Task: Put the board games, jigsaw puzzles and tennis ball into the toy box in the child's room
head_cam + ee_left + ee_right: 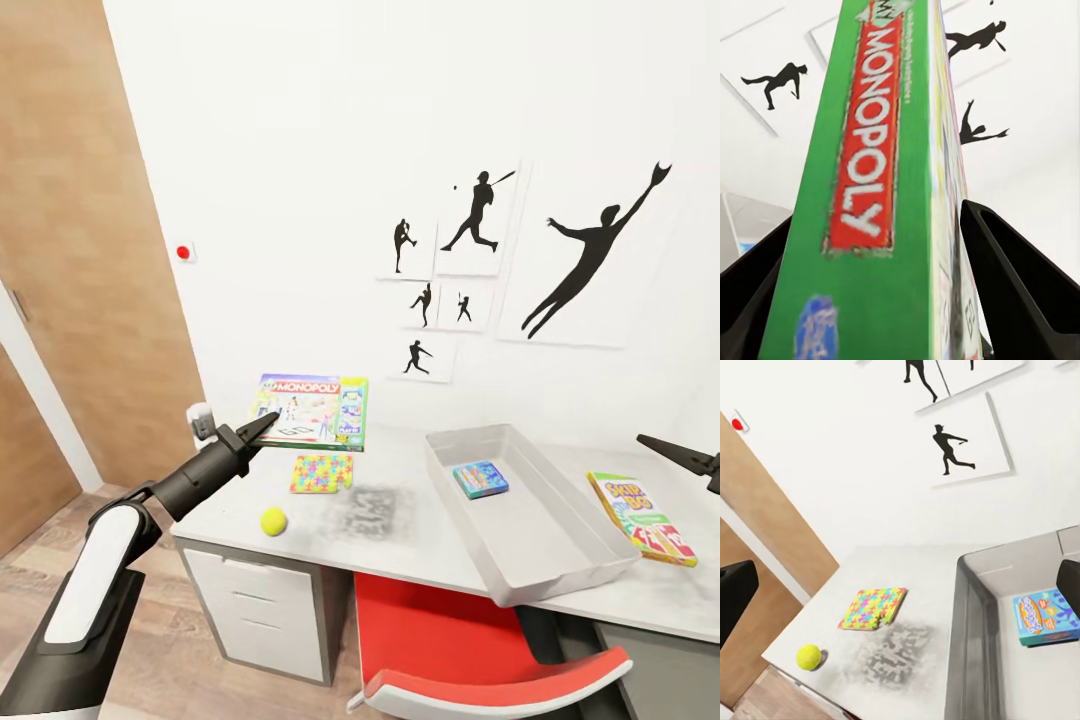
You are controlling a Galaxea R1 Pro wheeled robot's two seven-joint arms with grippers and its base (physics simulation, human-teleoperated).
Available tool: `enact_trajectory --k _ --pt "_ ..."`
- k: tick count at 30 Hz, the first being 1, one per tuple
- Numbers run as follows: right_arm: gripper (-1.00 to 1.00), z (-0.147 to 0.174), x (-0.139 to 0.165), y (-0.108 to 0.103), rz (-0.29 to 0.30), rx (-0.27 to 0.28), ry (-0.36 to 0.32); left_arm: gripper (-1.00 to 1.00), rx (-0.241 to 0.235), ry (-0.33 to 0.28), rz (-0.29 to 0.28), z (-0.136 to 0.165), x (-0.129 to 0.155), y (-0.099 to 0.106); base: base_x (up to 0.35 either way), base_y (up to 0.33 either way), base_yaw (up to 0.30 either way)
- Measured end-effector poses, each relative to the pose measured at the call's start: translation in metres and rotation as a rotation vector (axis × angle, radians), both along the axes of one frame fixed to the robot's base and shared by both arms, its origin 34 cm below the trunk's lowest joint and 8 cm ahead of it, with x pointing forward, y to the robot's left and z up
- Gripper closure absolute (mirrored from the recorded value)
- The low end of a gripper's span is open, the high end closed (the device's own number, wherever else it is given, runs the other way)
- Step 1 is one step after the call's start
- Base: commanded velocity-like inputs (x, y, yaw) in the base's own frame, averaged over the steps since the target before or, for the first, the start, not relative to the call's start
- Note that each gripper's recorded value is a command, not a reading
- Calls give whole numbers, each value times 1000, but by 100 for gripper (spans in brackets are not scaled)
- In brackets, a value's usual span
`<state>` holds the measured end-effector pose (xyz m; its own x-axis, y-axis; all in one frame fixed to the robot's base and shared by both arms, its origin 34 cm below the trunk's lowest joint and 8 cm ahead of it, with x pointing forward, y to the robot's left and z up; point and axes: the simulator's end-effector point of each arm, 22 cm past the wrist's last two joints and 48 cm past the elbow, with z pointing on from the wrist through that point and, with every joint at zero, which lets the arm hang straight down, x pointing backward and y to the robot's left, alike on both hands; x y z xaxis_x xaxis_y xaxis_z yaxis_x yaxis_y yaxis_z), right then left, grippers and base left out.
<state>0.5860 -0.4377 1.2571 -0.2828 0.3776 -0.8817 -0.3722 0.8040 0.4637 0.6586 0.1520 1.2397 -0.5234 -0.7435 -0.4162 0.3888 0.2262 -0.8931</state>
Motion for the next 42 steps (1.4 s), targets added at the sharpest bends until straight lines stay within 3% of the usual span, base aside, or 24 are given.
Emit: enact_trajectory --k 10,21,42 --pt "-100 -2 1 3 7 0 4 100 -1 -2 0 0 0 1 4 -1 -12" --pt "-100 -2 1 4 8 0 4 100 -1 -3 -2 1 0 1 7 0 -216" --pt "-100 -2 1 3 7 1 3 100 -8 -13 -8 3 -2 0 119 0 -35"
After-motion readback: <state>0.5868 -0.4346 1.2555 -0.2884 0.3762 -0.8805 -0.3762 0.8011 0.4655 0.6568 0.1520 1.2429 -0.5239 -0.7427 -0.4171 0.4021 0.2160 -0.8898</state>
